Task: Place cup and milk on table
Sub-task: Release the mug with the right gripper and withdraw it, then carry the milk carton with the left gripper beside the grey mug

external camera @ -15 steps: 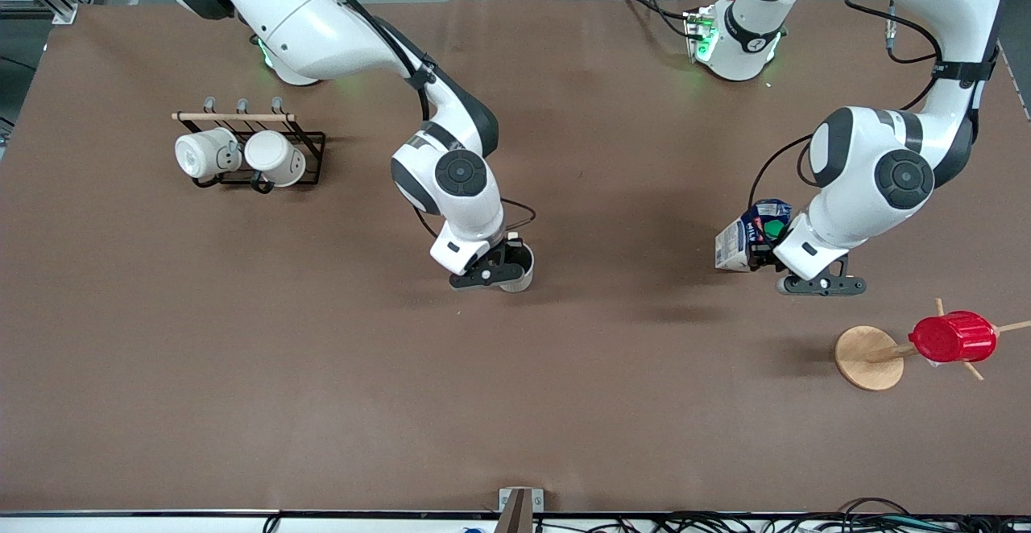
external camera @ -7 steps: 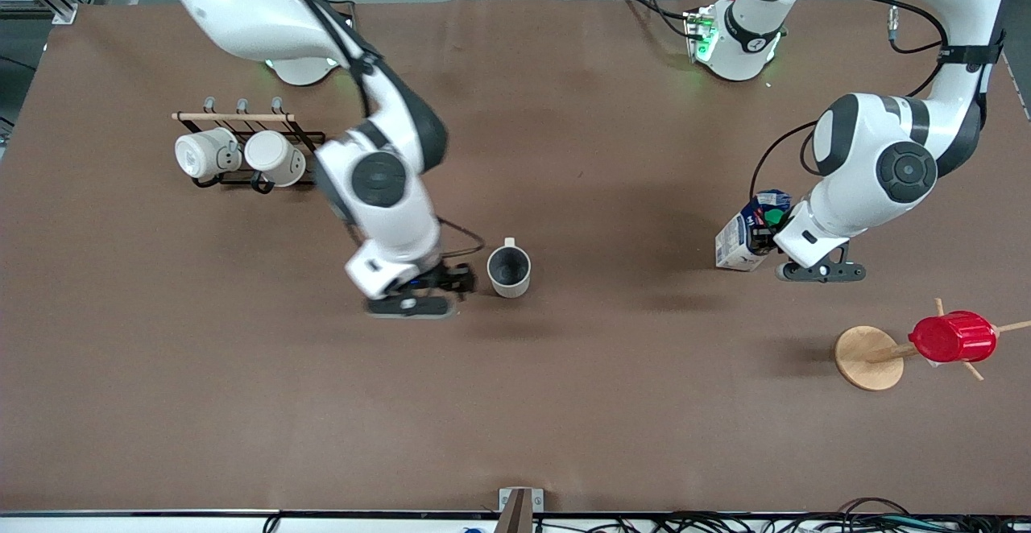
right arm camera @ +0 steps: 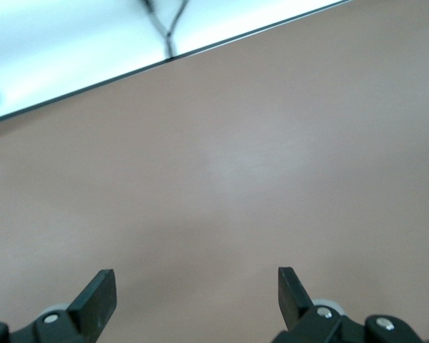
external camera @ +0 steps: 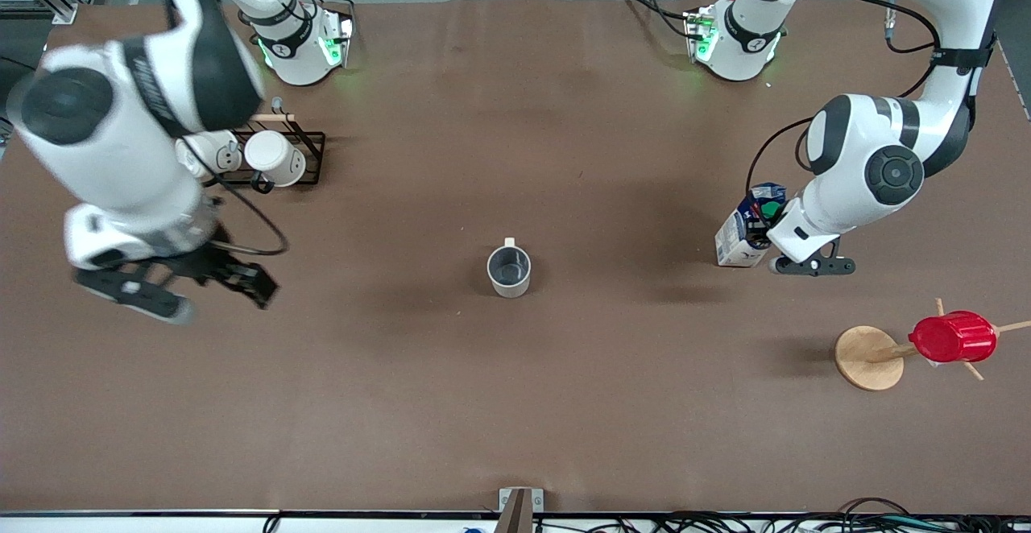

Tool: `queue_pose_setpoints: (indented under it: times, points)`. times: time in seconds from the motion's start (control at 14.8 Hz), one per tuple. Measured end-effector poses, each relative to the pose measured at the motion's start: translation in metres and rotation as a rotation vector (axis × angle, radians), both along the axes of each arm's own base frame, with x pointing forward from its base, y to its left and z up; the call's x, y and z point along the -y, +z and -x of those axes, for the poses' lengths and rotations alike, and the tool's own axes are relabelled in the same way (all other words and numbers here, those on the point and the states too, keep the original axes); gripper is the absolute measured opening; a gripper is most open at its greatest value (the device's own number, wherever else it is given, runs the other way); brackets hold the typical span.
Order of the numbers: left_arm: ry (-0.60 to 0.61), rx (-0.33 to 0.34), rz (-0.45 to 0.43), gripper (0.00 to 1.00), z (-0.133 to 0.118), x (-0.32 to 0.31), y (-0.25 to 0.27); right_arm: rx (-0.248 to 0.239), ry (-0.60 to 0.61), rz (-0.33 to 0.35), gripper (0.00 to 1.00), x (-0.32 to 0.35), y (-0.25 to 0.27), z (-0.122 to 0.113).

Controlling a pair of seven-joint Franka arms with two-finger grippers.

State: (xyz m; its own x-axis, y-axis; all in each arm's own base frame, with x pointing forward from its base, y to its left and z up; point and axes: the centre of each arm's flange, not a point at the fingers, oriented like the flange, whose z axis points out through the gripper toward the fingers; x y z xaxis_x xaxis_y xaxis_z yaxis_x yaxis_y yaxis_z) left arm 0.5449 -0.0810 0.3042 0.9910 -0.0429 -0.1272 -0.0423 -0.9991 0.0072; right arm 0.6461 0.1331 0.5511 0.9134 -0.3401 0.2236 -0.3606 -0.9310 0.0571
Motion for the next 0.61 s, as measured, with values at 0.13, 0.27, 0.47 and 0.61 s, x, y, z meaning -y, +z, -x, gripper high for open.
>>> queue_pose_setpoints:
  times: [0.13, 0.27, 0.47, 0.61]
  points:
    - [0.0, -0.001, 0.0, 0.48, 0.001, 0.0, 0.0, -0.03, 0.028, 0.039, 1.0, 0.036, 0.025, 0.012]
    - [0.0, -0.002, -0.001, 0.47, 0.001, 0.0, 0.0, -0.069, 0.054, 0.027, 1.0, 0.067, 0.046, 0.026]
    - [-0.002, -0.002, -0.002, 0.3, 0.002, 0.0, 0.0, -0.12, 0.102, -0.037, 1.0, 0.127, 0.078, 0.051]
    - [-0.006, 0.007, 0.0, 0.29, -0.002, 0.003, 0.007, -0.149, 0.12, -0.044, 1.0, 0.157, 0.094, 0.07]
